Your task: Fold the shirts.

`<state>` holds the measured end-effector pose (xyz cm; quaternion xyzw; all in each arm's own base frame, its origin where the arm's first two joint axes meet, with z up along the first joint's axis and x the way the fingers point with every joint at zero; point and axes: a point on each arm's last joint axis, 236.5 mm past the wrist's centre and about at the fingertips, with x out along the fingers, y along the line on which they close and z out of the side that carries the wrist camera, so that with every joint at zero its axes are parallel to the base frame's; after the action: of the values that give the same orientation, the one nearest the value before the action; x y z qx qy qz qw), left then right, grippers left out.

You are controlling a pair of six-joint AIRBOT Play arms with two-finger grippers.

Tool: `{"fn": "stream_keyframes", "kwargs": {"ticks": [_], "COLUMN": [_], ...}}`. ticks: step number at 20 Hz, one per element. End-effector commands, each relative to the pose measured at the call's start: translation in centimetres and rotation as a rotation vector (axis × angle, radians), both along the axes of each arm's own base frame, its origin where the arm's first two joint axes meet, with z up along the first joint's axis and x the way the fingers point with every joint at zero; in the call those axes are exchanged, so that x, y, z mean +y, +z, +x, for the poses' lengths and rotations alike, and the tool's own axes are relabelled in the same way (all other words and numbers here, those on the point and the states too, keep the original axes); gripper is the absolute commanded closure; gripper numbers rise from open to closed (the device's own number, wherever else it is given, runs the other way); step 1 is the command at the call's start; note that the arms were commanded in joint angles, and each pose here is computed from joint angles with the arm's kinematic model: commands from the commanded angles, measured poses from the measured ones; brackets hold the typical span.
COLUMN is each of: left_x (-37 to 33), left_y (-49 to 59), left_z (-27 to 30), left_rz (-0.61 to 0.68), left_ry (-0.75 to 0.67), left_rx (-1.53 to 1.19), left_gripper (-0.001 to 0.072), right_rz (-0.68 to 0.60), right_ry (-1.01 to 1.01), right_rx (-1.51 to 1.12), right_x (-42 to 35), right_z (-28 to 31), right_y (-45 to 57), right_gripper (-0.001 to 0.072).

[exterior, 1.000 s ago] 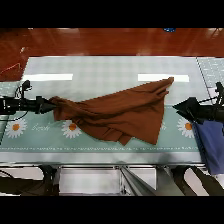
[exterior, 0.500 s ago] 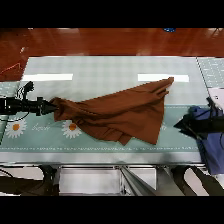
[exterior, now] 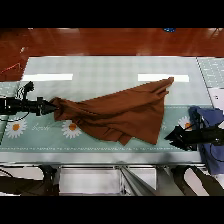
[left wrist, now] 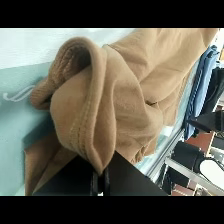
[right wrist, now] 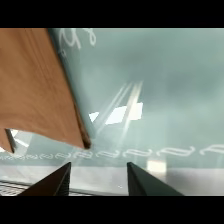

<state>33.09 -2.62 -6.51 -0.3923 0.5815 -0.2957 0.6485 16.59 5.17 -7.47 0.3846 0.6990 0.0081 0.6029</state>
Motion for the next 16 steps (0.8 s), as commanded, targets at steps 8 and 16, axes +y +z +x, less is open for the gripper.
{"fn": "stream_keyframes", "kwargs": {"ticks": [8, 16], "left_x": [0.3, 0.1], "left_y": [-0.3, 1.1], "left_z": [0.4, 1.7], "left_rz": [0.017, -0.023], "left_ry": [0.020, 0.067], "left_rx": [0.001, -0.037], "left_gripper": [0.0686, 0.0686], "right_rz": [0.105, 0.156], "right_ry": [0.061, 0.240], "right_rx": [0.048, -0.189], "right_x": [6.3, 11.2], "right_z": [2.1, 8.7], "right_y": [-3.6, 1.0], "right_gripper": [0.0304, 0.0684]}}
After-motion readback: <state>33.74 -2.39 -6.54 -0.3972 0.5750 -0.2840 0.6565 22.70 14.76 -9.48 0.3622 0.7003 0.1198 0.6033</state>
